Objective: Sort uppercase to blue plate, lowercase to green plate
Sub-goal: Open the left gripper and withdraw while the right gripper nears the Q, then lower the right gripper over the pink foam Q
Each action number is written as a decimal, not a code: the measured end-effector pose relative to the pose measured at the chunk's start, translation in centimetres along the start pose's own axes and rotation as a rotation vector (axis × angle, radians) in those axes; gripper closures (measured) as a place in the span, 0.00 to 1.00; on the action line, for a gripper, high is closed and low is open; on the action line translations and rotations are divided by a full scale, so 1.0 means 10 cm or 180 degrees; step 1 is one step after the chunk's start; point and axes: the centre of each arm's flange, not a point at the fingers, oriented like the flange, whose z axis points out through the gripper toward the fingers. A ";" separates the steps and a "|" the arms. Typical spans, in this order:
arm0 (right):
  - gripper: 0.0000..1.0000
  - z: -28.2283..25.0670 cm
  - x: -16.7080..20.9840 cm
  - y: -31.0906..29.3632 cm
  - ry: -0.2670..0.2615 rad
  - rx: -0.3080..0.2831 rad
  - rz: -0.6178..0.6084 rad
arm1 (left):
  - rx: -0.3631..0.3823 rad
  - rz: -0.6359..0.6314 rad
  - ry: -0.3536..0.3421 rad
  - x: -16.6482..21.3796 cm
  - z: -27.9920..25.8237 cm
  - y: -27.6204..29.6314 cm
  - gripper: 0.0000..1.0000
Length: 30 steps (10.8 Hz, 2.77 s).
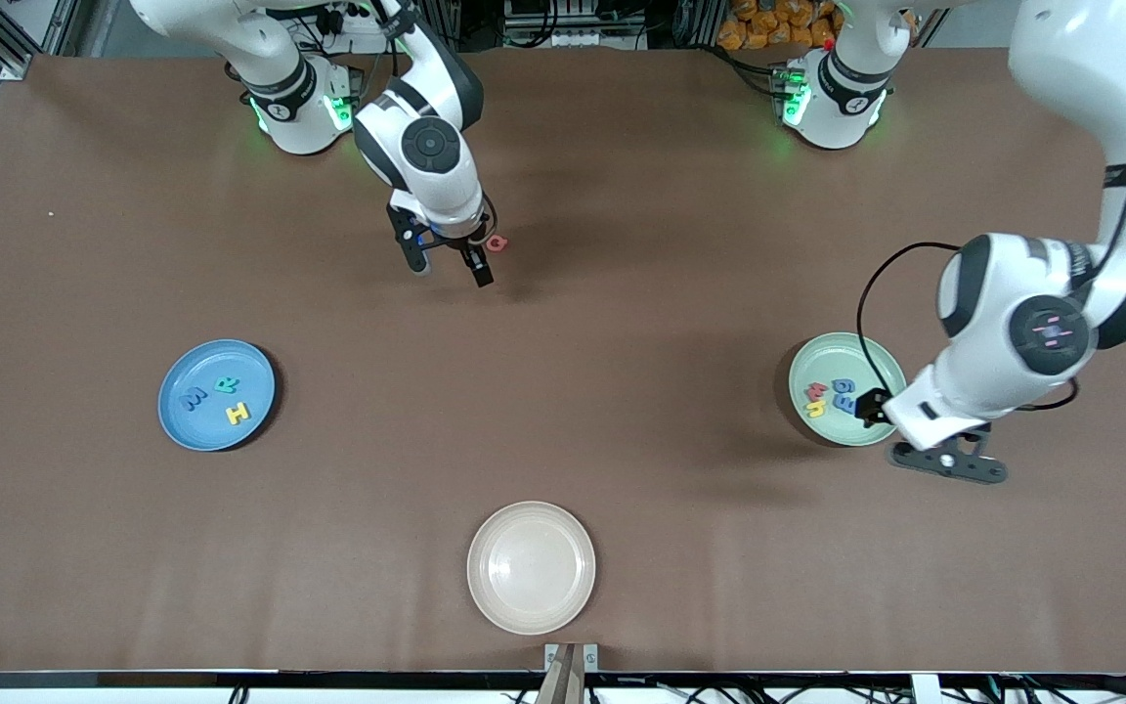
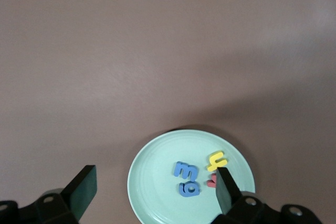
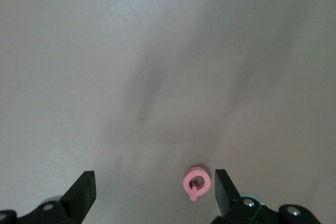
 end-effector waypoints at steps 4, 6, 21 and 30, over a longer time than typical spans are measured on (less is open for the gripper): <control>0.00 0.32 -0.26 0.15 0.0210 -0.0099 0.0025 | -0.0317 -0.0403 0.0016 0.05 -0.70 -0.33 0.00; 0.00 0.33 -0.34 0.19 0.0218 -0.0093 0.0057 | -0.0312 -0.0588 -0.0044 0.05 -1.02 -0.36 0.00; 0.00 0.67 -0.43 0.28 0.0166 -0.0070 0.0255 | -0.0134 -0.1299 -0.0162 -0.16 -1.73 -0.43 0.00; 0.00 0.67 -0.44 0.28 0.0158 -0.0049 0.0369 | -0.0124 -0.1310 -0.0226 -0.26 -1.99 -0.45 0.00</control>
